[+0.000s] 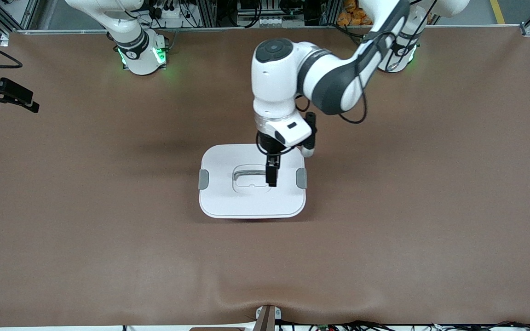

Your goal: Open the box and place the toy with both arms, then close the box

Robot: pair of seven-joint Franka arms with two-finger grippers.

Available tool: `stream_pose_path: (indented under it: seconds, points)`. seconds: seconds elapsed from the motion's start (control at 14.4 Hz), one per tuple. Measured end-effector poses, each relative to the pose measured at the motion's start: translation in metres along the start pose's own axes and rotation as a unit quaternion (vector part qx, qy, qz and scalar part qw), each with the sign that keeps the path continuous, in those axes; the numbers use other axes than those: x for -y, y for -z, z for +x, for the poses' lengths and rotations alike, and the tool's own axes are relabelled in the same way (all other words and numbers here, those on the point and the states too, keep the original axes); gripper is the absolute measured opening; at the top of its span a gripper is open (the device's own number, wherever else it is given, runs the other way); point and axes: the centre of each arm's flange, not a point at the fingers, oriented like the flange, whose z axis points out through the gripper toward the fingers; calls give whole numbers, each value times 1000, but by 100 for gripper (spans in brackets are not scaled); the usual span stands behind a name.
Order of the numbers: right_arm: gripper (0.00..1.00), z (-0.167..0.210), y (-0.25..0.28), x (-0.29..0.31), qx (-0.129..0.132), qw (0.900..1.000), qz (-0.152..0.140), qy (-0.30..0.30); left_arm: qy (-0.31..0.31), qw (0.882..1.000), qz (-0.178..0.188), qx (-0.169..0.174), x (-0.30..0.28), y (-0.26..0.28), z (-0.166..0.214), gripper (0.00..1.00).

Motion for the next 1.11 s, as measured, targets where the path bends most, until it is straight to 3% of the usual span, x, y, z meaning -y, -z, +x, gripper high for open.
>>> stream_pose_path:
  seconds: [0.49, 0.69, 1.11]
  points:
    - [100, -1, -3, -3, 10, 1000, 1, -3, -87, 994, 52, 32, -45, 65, 121, 100]
    - [100, -1, -3, -2, 11, 1000, 1, -2, -158, 984, 76, 30, -48, 79, 160, 100]
    - [100, -1, -3, -2, 10, 1000, 1, -2, -246, 962, 103, 62, -55, 98, 231, 100]
